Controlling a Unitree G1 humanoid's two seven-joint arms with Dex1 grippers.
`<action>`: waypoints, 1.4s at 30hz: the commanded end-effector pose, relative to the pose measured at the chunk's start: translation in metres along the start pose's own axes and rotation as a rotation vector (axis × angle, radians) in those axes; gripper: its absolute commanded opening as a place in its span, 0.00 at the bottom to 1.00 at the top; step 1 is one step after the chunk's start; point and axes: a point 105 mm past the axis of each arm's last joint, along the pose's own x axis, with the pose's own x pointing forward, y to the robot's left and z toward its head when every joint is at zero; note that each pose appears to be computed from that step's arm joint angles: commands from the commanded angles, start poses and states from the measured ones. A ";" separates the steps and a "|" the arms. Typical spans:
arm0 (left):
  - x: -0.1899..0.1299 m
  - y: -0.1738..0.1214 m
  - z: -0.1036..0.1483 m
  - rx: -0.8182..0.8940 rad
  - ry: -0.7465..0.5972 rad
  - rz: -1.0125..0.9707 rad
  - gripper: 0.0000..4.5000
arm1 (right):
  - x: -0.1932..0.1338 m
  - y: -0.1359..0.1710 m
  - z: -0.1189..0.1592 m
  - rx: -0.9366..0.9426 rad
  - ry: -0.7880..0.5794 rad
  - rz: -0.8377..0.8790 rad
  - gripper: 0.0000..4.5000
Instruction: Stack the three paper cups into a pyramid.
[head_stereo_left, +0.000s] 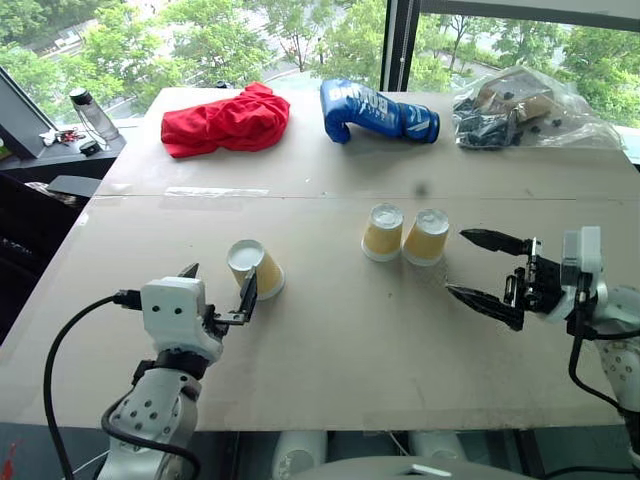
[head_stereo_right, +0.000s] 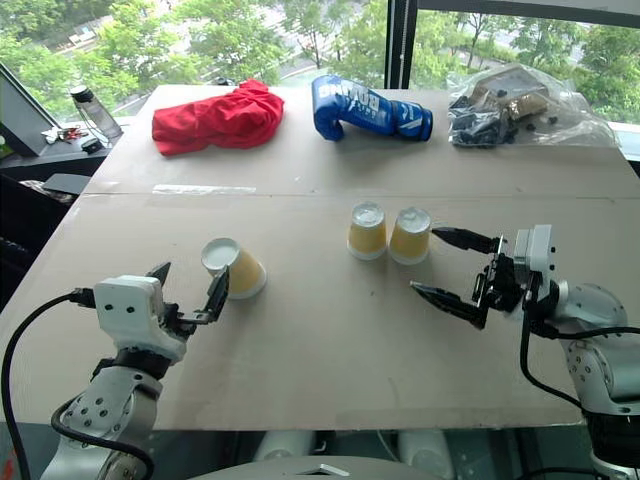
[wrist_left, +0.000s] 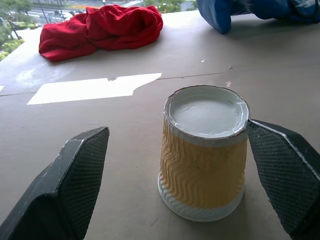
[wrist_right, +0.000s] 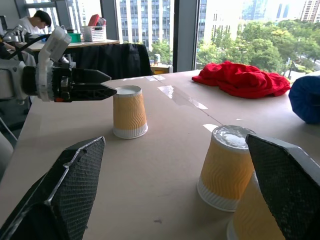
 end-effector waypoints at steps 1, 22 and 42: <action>0.001 0.004 0.007 0.027 -0.051 0.032 1.00 | -0.004 0.007 0.009 -0.052 0.000 0.054 0.99; 0.025 -0.004 -0.011 0.085 -0.068 -0.121 1.00 | -0.006 0.013 0.007 -0.027 -0.013 0.057 0.99; 0.019 -0.002 -0.011 0.120 -0.156 -0.095 1.00 | -0.001 0.013 0.009 -0.022 -0.017 0.043 0.99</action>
